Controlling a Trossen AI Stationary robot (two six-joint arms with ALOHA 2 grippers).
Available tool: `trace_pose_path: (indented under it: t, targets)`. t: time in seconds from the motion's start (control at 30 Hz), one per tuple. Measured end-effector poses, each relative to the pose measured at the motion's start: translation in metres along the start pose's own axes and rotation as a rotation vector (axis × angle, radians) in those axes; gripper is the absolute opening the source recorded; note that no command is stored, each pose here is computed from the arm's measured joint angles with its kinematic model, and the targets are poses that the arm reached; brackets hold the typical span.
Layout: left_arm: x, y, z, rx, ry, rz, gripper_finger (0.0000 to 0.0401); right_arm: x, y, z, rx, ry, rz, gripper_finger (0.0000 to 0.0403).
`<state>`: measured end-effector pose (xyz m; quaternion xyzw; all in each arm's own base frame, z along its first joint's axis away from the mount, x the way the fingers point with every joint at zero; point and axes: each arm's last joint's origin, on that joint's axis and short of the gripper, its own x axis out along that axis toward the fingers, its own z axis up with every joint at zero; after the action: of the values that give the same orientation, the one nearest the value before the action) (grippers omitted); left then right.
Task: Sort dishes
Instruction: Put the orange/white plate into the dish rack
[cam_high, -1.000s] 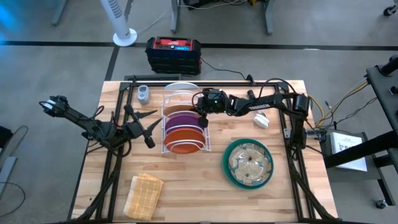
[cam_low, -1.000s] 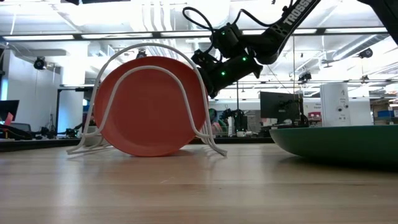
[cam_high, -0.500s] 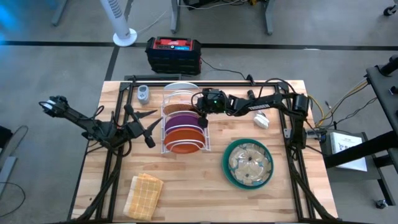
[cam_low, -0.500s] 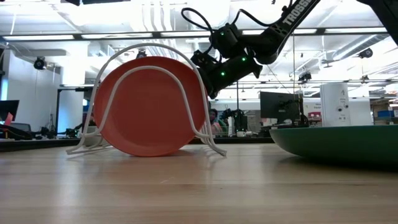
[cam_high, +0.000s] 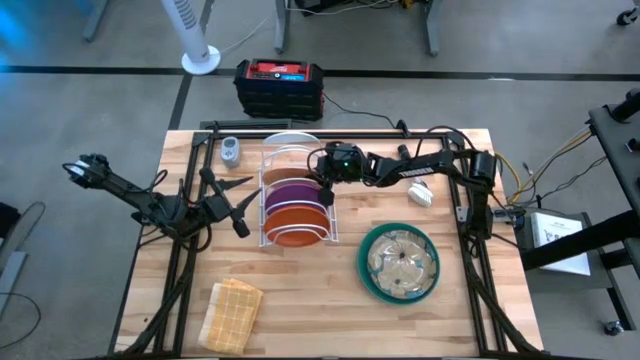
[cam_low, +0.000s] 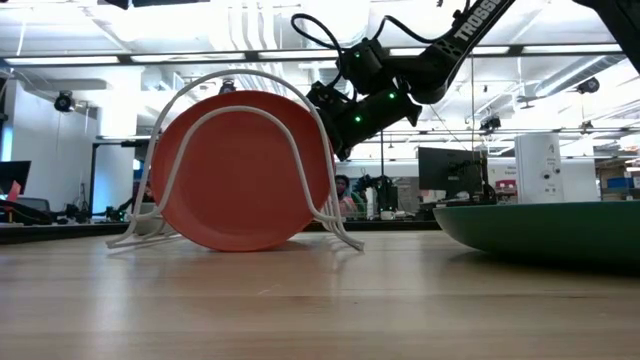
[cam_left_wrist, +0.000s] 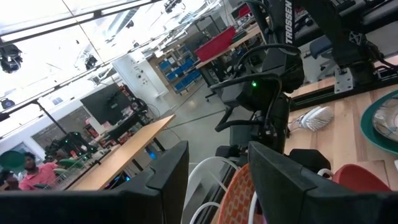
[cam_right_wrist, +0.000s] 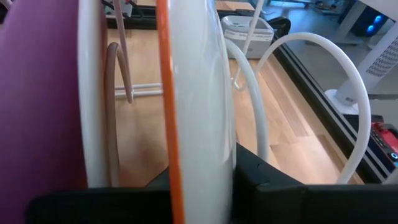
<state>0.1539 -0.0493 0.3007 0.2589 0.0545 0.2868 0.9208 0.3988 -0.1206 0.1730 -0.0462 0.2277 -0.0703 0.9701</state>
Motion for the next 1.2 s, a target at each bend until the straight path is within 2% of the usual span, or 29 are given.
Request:
trace_pose_path:
  t: [0.23,0.67,0.87,1.2]
  targets:
    - [0.0000,0.0000,0.0000,0.000,0.000,0.000,0.0155,-0.0001,-0.0001,-0.0015,0.060,0.016,0.000,0.0083]
    - [0.0000,0.0000,-0.0001,0.000,0.000,0.000,0.0155,-0.0012,0.0012,-0.0065,0.086,0.074,0.008,0.0162]
    - [0.0000,-0.0001,-0.0001,0.001,0.000,0.000,0.0155,-0.0014,0.0014,-0.0070,0.087,0.082,0.009,0.0177]
    - [0.0000,0.0000,0.0000,0.001,0.000,0.000,0.0155,-0.0085,0.0021,-0.0077,0.085,0.150,0.011,0.0177]
